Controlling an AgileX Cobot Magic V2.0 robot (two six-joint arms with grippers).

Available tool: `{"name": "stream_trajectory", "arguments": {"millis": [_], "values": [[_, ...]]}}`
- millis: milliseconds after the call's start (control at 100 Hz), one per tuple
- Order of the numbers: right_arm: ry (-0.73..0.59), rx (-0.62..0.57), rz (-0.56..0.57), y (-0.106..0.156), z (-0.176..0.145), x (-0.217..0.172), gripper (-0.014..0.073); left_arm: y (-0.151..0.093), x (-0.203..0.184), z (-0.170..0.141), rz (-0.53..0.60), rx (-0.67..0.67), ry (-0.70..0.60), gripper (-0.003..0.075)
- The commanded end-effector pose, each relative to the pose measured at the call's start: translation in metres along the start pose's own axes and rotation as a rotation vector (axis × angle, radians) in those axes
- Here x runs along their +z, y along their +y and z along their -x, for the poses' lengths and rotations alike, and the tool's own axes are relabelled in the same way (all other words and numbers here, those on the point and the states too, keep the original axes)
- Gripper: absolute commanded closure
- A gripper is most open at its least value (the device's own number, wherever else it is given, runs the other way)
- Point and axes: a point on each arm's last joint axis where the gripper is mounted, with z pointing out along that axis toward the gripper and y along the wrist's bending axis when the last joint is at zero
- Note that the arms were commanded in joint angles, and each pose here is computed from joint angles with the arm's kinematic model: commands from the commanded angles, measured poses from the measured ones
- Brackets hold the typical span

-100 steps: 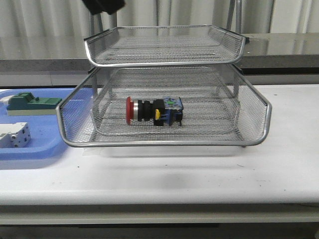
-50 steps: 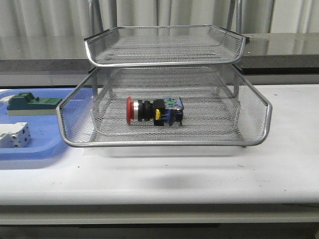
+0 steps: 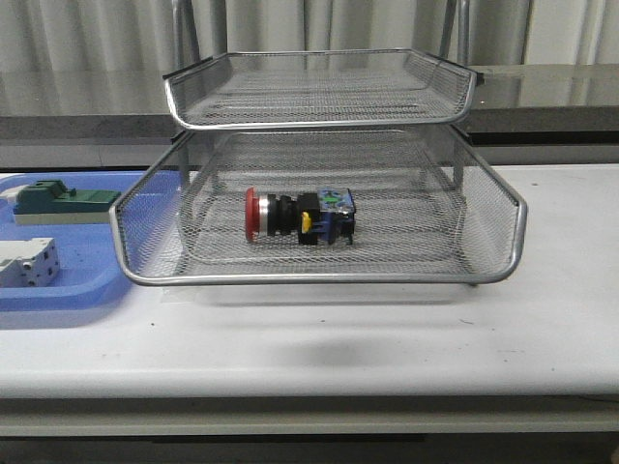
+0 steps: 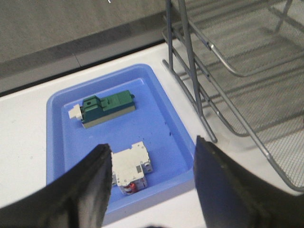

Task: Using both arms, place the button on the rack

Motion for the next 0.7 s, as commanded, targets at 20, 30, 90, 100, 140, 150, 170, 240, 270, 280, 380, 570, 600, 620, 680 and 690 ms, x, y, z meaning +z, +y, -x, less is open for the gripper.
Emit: {"name": "stream_trajectory", "arguments": {"millis": [20, 30, 90, 100, 140, 150, 170, 240, 270, 280, 380, 570, 600, 620, 680, 690], "values": [[-0.089, -0.002, -0.006, 0.000, 0.012, -0.007, 0.0663, 0.001, -0.016, -0.005, 0.082, -0.084, -0.205, 0.0342], [-0.089, -0.002, -0.006, 0.000, 0.012, -0.007, 0.0663, 0.000, -0.017, -0.008, 0.087, -0.087, -0.215, 0.0342], [-0.089, -0.002, -0.006, 0.000, 0.012, -0.007, 0.0663, -0.001, -0.023, -0.020, 0.107, -0.093, -0.251, 0.0342], [-0.089, -0.002, -0.006, 0.000, 0.012, -0.007, 0.0663, -0.002, -0.024, -0.022, 0.112, -0.093, -0.259, 0.0342], [-0.089, -0.002, -0.006, 0.000, 0.012, -0.007, 0.0663, -0.002, -0.026, -0.030, 0.125, -0.096, -0.278, 0.0342], [-0.089, -0.002, -0.006, 0.000, 0.012, -0.007, 0.0663, -0.003, -0.027, -0.031, 0.128, -0.095, -0.287, 0.0342], [-0.089, -0.002, -0.006, 0.000, 0.012, -0.007, 0.0663, -0.003, -0.029, -0.035, 0.133, -0.094, -0.299, 0.0342], [-0.089, -0.002, -0.006, 0.000, 0.012, -0.007, 0.0663, -0.005, -0.034, -0.044, 0.148, -0.092, -0.332, 0.0342], [-0.089, -0.002, -0.006, 0.000, 0.012, -0.007, 0.0663, -0.006, -0.035, -0.047, 0.152, -0.091, -0.343, 0.0342], [-0.089, -0.002, -0.006, 0.000, 0.012, -0.007, 0.0663, -0.006, -0.035, -0.049, 0.153, -0.092, -0.343, 0.0342], [-0.089, -0.002, -0.006, 0.000, 0.012, -0.007, 0.0663, -0.007, -0.040, -0.054, 0.164, -0.104, -0.387, 0.0342], [-0.089, -0.002, -0.006, 0.000, 0.012, -0.007, 0.0663, -0.005, -0.042, -0.053, 0.176, -0.162, -0.438, 0.0348], [-0.089, -0.002, -0.006, 0.000, 0.012, -0.007, 0.0663, -0.005, -0.042, -0.053, 0.177, -0.162, -0.439, 0.0356], [-0.089, -0.002, -0.006, 0.000, 0.012, -0.007, 0.0663, -0.005, -0.042, -0.053, 0.177, -0.162, -0.439, 0.0364], [-0.089, -0.002, -0.006, 0.000, 0.012, -0.007, 0.0663, -0.005, -0.042, -0.053, 0.177, -0.162, -0.439, 0.0403], [-0.089, -0.002, -0.006, 0.000, 0.012, -0.007, 0.0663, -0.005, -0.042, -0.053, 0.177, -0.162, -0.439, 0.0409]]}}
